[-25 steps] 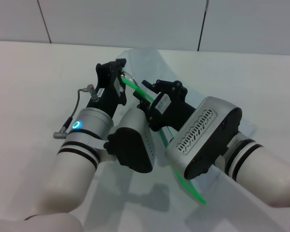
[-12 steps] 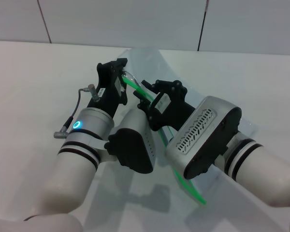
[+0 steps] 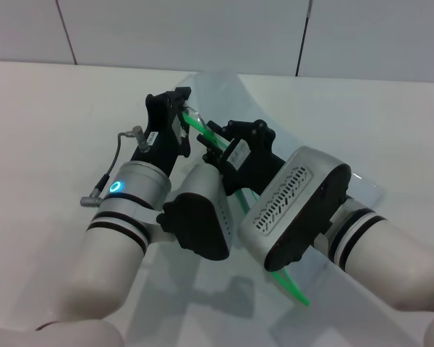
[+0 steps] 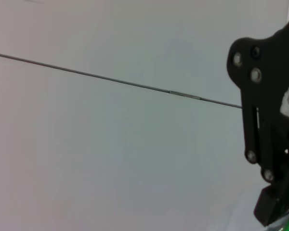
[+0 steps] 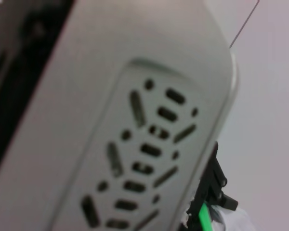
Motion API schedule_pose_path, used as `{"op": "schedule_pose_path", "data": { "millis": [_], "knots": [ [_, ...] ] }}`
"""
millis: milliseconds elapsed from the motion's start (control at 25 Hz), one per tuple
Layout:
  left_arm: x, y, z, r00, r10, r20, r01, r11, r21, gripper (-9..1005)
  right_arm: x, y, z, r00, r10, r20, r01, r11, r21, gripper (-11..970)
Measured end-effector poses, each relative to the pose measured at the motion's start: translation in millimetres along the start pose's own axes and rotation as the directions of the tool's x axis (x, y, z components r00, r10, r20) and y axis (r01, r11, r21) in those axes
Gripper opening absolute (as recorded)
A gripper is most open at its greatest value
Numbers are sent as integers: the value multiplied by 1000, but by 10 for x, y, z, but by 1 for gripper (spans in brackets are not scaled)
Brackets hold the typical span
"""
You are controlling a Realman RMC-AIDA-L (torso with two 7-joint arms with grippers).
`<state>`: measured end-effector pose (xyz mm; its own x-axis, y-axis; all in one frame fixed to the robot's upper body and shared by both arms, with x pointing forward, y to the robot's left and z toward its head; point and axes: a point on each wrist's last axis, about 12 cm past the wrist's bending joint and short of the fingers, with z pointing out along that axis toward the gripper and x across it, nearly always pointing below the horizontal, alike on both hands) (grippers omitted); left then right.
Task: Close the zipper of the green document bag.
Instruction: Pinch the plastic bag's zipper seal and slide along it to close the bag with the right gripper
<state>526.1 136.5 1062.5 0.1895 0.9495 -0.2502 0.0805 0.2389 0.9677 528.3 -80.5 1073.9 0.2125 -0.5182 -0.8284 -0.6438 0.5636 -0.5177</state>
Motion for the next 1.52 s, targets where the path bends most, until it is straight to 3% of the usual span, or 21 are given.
{"op": "schedule_pose_path", "data": {
  "millis": [240, 560, 1520],
  "knots": [
    [-1, -1, 0, 1000, 1, 0, -1, 1000, 1, 63, 0, -4, 2, 1000, 1, -1, -1, 1000, 4, 173],
    [4, -3, -3, 1000, 2, -1, -2, 1000, 2, 64, 10, -10, -5, 1000, 3, -4, -3, 1000, 8, 82],
    [23, -4, -2, 1000, -28, -10, 28, 1000, 4, 65, 42, -17, -22, 1000, 2, -13, -2, 1000, 0, 81]
  ]
}}
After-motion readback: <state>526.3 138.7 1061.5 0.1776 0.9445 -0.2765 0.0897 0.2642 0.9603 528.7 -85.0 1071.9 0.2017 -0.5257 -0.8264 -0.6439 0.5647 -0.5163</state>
